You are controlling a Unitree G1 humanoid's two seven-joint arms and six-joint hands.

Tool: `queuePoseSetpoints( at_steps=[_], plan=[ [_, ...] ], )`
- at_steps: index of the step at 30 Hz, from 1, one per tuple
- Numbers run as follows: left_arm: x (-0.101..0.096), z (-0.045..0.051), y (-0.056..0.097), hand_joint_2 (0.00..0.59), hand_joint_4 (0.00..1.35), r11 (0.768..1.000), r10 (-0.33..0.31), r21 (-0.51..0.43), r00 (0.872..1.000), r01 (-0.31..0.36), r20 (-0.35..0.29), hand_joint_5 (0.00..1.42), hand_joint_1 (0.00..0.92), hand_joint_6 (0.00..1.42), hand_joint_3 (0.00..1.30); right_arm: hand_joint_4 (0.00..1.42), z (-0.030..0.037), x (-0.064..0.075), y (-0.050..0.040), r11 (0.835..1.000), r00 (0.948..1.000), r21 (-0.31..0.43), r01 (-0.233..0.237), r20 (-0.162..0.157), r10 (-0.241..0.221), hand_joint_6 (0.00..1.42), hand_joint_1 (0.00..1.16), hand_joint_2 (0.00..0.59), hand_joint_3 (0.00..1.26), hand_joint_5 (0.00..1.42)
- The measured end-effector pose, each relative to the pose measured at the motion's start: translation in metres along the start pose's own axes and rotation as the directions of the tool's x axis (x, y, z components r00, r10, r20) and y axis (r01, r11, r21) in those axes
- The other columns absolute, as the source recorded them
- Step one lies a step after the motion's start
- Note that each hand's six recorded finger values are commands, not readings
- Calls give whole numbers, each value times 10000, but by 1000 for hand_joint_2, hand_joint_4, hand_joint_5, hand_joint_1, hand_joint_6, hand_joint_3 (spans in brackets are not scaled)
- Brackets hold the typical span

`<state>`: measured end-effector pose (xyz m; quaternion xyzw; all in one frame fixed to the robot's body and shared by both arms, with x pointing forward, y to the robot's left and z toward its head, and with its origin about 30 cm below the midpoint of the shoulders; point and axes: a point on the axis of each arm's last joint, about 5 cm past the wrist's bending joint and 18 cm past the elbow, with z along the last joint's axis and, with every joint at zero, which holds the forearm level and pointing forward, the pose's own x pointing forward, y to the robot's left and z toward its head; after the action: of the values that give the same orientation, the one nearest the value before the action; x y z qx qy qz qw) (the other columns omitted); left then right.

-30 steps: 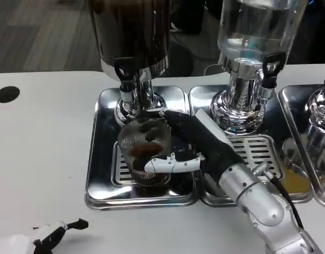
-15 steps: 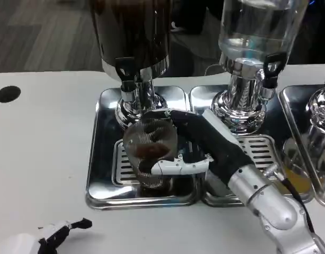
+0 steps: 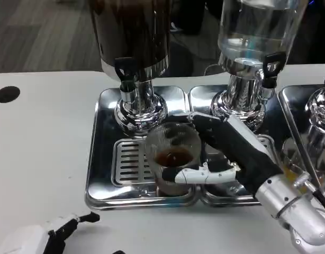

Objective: Grasp the cup under the faucet to collect the drink, then remove the cup.

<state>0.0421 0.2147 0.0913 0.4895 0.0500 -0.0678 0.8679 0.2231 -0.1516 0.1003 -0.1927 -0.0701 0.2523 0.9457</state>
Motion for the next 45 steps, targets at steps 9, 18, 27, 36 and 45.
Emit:
queuePoseSetpoints(
  at_steps=[9, 18, 27, 36, 45],
  plan=[
    [33, -4, -30, 73, 270, 9999, -100, -73, 9999, 99, -23, 309, 0, 237, 354, 423, -107, -231, -90, 9994, 9977, -17, -359, -579, 358, 256, 818, 121, 403, 435],
    [45, 20, -79, 73, 270, 9993, -307, -219, 9995, 308, 57, 309, 0, 237, 353, 436, -136, -439, -144, 9994, 9983, -14, -348, -465, 347, 261, 815, 121, 407, 437],
    [36, 29, -100, 73, 270, 9988, -440, -210, 9990, 440, 13, 309, 0, 239, 346, 438, -158, -622, -212, 9994, 9996, 334, 25, -295, -15, 261, 814, 121, 407, 446],
    [20, 59, -118, 69, 270, 9981, -548, -282, 9985, 548, 3, 309, 0, 240, 345, 438, -150, -733, -253, 9998, 10000, 174, -58, -22, 58, 276, 814, 121, 407, 451],
    [7, 77, -130, 68, 270, 9977, -679, -56, 9977, 679, -87, 309, 0, 251, 345, 438, -257, -912, -288, 9997, 9999, 221, 97, -44, -96, 278, 813, 121, 407, 459]
  ],
)
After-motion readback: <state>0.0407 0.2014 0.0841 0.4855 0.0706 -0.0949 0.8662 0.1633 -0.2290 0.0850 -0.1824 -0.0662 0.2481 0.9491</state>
